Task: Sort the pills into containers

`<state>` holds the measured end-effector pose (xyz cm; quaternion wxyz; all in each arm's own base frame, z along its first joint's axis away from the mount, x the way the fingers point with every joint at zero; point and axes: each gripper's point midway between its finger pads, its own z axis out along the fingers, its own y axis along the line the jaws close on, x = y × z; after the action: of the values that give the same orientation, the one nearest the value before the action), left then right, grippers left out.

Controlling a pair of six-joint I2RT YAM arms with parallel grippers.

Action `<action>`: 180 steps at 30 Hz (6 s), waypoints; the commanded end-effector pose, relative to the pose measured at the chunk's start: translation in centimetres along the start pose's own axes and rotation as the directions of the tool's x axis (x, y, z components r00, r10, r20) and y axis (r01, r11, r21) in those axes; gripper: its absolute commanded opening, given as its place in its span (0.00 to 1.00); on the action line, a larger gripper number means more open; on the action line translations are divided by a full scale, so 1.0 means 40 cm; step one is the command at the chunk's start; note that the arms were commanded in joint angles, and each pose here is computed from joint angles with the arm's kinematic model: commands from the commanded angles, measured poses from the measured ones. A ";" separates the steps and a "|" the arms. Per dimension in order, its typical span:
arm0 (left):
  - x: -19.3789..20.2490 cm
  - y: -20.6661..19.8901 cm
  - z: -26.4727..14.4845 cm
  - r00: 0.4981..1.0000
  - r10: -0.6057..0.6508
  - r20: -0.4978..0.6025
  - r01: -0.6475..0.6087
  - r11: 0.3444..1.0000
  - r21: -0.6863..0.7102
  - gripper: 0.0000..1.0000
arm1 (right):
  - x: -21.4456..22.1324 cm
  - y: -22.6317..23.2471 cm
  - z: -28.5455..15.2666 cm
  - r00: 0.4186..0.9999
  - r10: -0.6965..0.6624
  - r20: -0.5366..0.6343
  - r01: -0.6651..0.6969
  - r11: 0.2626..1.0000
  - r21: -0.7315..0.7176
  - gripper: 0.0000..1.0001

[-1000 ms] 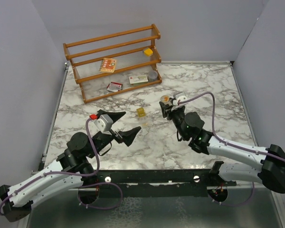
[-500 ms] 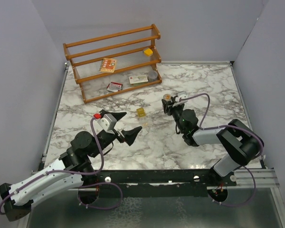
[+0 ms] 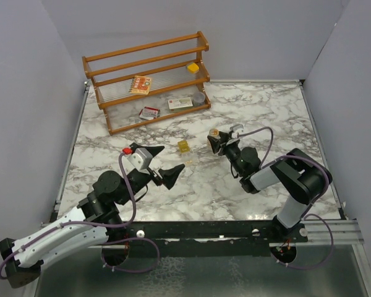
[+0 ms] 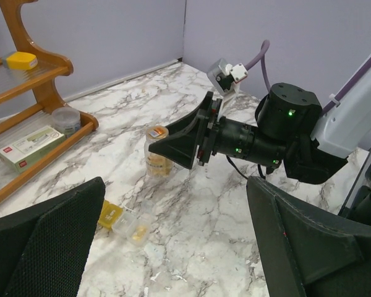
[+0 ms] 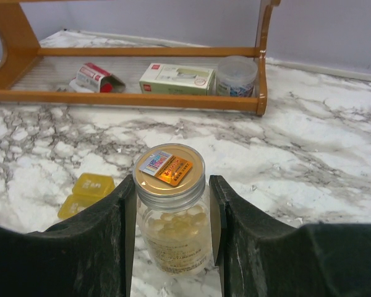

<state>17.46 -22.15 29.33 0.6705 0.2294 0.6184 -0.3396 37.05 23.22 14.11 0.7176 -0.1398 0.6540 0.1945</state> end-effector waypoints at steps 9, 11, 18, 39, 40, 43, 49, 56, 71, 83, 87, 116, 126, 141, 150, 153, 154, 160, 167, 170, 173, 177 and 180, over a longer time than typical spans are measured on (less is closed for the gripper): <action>0.026 -0.003 0.017 0.999 0.004 -0.041 -0.004 1.000 0.000 0.99 | 0.032 0.036 -0.054 0.999 0.024 0.021 -0.022 0.994 -0.104 0.01; 0.025 -0.002 0.015 0.999 0.004 -0.038 -0.004 1.000 -0.002 0.99 | 0.041 0.037 -0.056 1.000 0.025 0.017 -0.023 0.994 -0.109 0.01; 0.025 0.000 0.010 1.000 0.001 -0.029 -0.001 1.000 -0.004 0.99 | 0.072 0.042 -0.078 1.000 0.022 -0.005 -0.023 0.992 -0.126 0.01; 0.022 0.005 0.012 1.000 -0.002 -0.021 0.002 1.000 -0.017 0.99 | 0.078 0.040 -0.139 1.000 -0.007 -0.020 0.004 0.991 -0.136 0.85; 0.023 0.006 0.013 1.000 -0.002 -0.022 0.002 1.000 -0.018 0.99 | 0.073 0.040 -0.138 1.000 -0.012 -0.018 0.009 0.991 -0.136 0.86; 0.023 0.006 0.012 1.000 -0.002 -0.022 0.002 1.000 -0.019 0.99 | 0.056 0.044 -0.136 1.000 -0.022 -0.014 0.020 0.990 -0.137 0.86; 0.018 0.011 0.007 1.000 -0.006 -0.016 0.005 1.000 -0.030 0.99 | -0.021 0.066 -0.151 0.998 -0.050 -0.024 0.046 0.988 -0.149 0.87; 0.009 0.026 0.006 1.000 -0.014 -0.008 0.013 0.998 -0.066 0.99 | -0.222 0.020 -0.198 0.999 -0.020 -0.029 0.019 0.999 -0.028 0.92; 0.023 0.150 0.017 0.998 -0.061 -0.030 0.046 0.925 -0.377 0.99 | -0.269 -0.211 0.074 0.961 0.075 -0.265 0.006 0.955 0.295 0.94; 0.036 0.188 0.115 0.993 -0.067 -0.100 0.028 0.937 -0.348 0.99 | -0.167 -0.458 0.297 0.937 0.038 -0.346 0.102 0.920 0.377 0.76; 0.065 0.226 0.155 0.983 -0.133 -0.123 0.090 0.949 -0.304 0.98 | -0.104 -0.513 0.365 0.926 0.026 -0.376 0.138 0.905 0.402 0.69; 0.153 0.249 0.167 0.974 -0.113 -0.198 0.045 0.946 -0.322 0.99 | 0.142 -0.821 0.461 0.896 0.071 -0.438 0.195 0.824 0.532 0.58; 0.172 0.247 0.173 0.969 -0.120 -0.215 0.048 0.948 -0.314 0.99 | 0.194 -0.835 0.452 0.875 0.096 -0.475 0.182 0.843 0.505 0.50; 0.175 0.245 0.176 0.968 -0.127 -0.218 0.054 0.949 -0.312 0.99 | 0.270 -0.844 0.406 0.828 0.126 -0.546 0.206 0.838 0.505 0.40; 0.173 0.244 0.179 0.968 -0.128 -0.216 0.056 0.949 -0.310 0.99 | 0.314 -0.846 0.377 0.800 0.143 -0.583 0.214 0.839 0.499 0.38; 0.174 0.243 0.179 0.968 -0.130 -0.217 0.058 0.949 -0.309 0.99 | 0.325 -0.847 0.371 0.795 0.145 -0.590 0.217 0.839 0.498 0.38; 0.173 0.243 0.179 0.968 -0.129 -0.215 0.058 0.950 -0.308 0.99 | 0.331 -0.849 0.368 0.792 0.147 -0.593 0.218 0.839 0.499 0.38; 0.168 0.244 0.176 0.969 -0.127 -0.209 0.058 0.949 -0.310 0.99 | 0.343 -0.856 0.360 0.785 0.154 -0.600 0.219 0.837 0.502 0.36; 0.168 0.245 0.176 0.970 -0.128 -0.208 0.058 0.948 -0.313 0.99 | 0.344 -0.860 0.358 0.782 0.152 -0.604 0.222 0.838 0.498 0.27; 0.165 0.246 0.176 0.971 -0.127 -0.204 0.058 0.947 -0.315 0.99 | 0.347 -0.859 0.356 0.779 0.152 -0.608 0.223 0.839 0.496 0.20; 0.165 0.248 0.176 0.971 -0.127 -0.203 0.057 0.946 -0.319 0.99 | 0.347 -0.859 0.354 0.779 0.153 -0.609 0.223 0.839 0.496 0.16; 0.166 0.247 0.177 0.971 -0.127 -0.205 0.057 0.947 -0.316 0.99 | 0.345 -0.858 0.354 0.779 0.151 -0.608 0.224 0.839 0.495 0.13; 0.166 0.247 0.176 0.971 -0.127 -0.204 0.057 0.947 -0.316 0.99 | 0.342 -0.859 0.353 0.781 0.149 -0.606 0.226 0.837 0.498 0.11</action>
<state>29.48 -21.55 21.54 0.5964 0.1313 0.7584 -0.2278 67.28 1.20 3.31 0.5025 0.0058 0.8617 -0.0701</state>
